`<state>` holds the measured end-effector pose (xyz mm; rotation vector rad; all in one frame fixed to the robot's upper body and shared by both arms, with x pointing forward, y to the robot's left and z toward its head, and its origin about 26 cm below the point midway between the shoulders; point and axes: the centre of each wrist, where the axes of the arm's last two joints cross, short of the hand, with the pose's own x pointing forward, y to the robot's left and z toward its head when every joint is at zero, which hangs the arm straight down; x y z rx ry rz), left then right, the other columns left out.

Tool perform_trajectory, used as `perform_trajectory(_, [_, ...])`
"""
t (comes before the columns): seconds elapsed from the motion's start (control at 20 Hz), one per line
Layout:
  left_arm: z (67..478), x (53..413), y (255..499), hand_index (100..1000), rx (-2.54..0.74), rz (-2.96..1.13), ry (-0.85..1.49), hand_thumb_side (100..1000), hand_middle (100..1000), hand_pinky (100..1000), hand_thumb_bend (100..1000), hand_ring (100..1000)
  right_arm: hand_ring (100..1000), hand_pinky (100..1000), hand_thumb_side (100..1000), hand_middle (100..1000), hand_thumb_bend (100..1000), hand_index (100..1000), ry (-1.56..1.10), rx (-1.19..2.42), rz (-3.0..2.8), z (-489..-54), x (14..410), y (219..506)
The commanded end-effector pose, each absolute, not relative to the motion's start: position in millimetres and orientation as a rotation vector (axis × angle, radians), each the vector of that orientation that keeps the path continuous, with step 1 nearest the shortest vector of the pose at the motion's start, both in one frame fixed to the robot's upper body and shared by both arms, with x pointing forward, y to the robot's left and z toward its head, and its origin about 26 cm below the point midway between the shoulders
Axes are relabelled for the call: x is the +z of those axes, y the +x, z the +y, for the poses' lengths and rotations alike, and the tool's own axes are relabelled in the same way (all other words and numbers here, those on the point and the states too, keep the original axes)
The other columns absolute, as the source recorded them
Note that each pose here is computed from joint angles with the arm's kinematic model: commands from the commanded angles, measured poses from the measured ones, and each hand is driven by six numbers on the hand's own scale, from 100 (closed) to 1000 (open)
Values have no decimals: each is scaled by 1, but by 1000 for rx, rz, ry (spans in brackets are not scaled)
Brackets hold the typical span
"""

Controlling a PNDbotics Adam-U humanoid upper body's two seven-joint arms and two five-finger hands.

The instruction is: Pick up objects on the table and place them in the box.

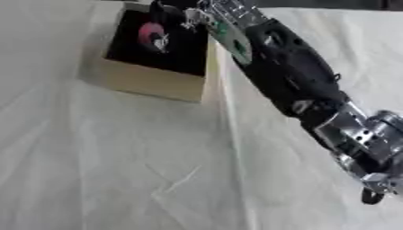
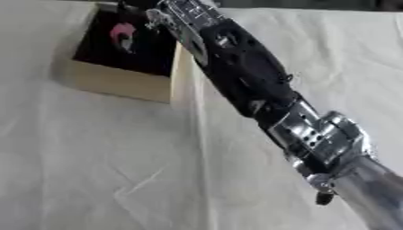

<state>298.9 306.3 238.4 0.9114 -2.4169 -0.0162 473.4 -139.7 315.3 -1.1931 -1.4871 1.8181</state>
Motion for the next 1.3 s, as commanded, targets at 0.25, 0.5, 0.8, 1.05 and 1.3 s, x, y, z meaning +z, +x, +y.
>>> perform_trajectory(0.25, [308,247,295,840,-19,-2443,932,848,672,704,610,741,720,770,493,607,100,773,-1303,1704,-1662,-150,357,453])
perform_trajectory(0.5, [310,247,295,841,-16,-2441,943,849,673,704,609,741,689,765,472,578,100,763,-1343,1615,-1837,-162,380,432])
perform_trajectory(0.8, [313,245,294,841,-12,-2433,964,850,674,704,609,742,692,774,632,580,100,764,-1378,1584,-1988,-200,384,410])
perform_trajectory(1.05, [315,245,293,841,-4,-2430,978,851,675,705,609,742,718,789,878,604,100,785,-1379,1572,-2062,-234,370,391])
perform_trajectory(1.3, [317,243,292,841,13,-2431,994,852,675,705,610,743,763,814,987,674,100,819,-1357,1455,-2141,-254,357,371])
